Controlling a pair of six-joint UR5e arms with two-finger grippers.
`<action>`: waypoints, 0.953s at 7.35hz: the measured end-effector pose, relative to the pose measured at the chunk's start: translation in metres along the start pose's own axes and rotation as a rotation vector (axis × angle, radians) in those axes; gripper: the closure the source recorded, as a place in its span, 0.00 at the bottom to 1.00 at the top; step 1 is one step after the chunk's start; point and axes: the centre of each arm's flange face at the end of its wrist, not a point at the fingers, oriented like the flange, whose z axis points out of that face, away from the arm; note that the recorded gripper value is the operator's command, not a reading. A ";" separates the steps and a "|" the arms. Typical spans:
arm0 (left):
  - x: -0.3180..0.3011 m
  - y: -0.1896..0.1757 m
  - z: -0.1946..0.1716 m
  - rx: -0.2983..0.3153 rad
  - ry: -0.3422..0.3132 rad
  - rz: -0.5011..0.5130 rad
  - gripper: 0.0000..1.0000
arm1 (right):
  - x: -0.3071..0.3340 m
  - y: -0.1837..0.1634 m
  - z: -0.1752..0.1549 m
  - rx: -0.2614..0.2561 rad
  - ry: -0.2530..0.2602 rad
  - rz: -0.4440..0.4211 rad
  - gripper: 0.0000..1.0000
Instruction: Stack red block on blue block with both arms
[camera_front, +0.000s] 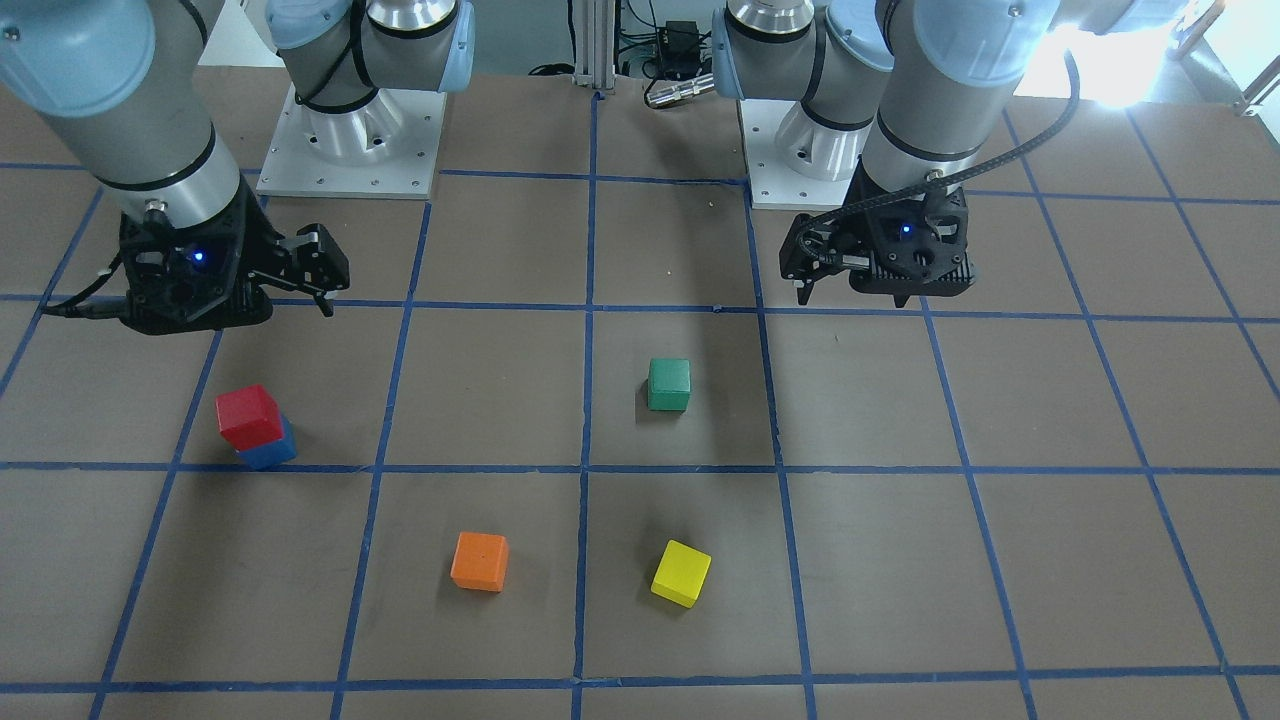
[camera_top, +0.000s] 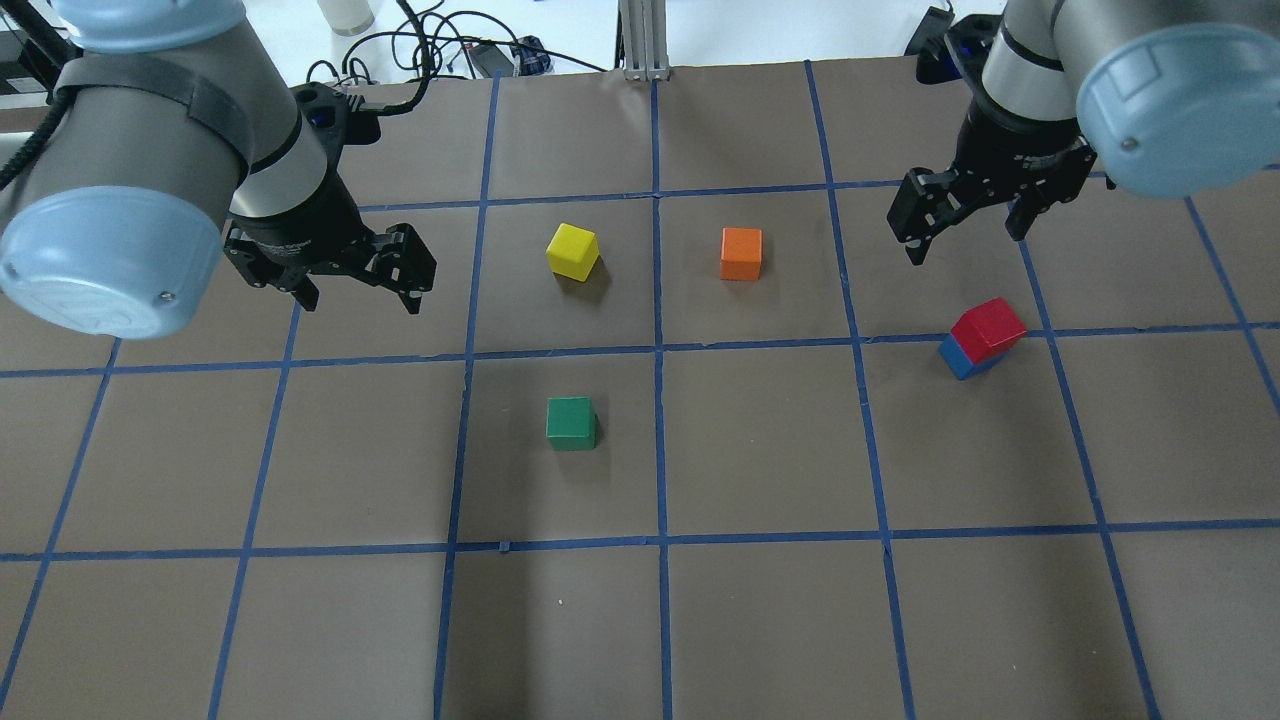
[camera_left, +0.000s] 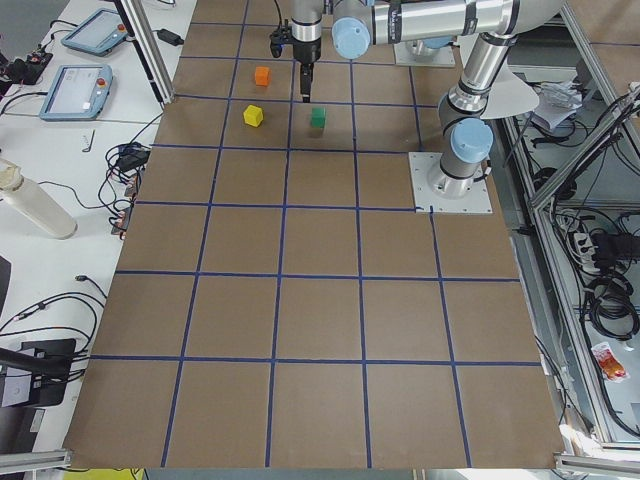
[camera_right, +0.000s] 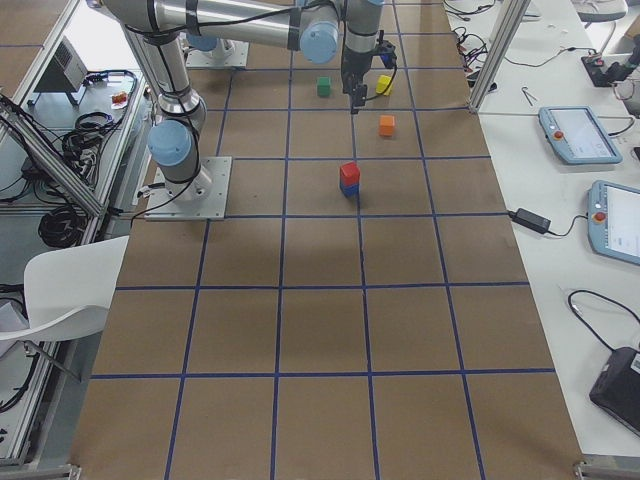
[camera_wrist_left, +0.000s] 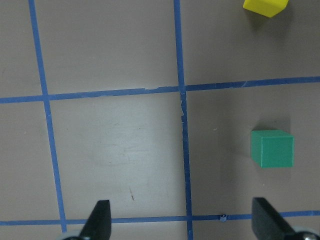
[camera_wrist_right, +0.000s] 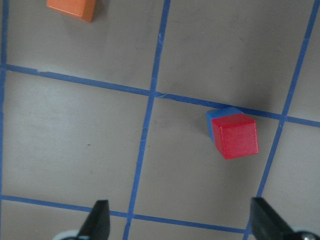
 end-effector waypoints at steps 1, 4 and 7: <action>0.001 0.000 0.000 0.000 0.001 -0.004 0.00 | -0.022 0.001 -0.017 0.016 0.004 0.009 0.00; 0.002 0.000 0.000 0.000 0.002 -0.007 0.00 | -0.027 0.002 -0.042 0.043 -0.033 0.021 0.00; 0.002 0.001 0.000 0.000 0.001 -0.008 0.00 | -0.011 0.003 -0.046 0.019 -0.107 0.118 0.00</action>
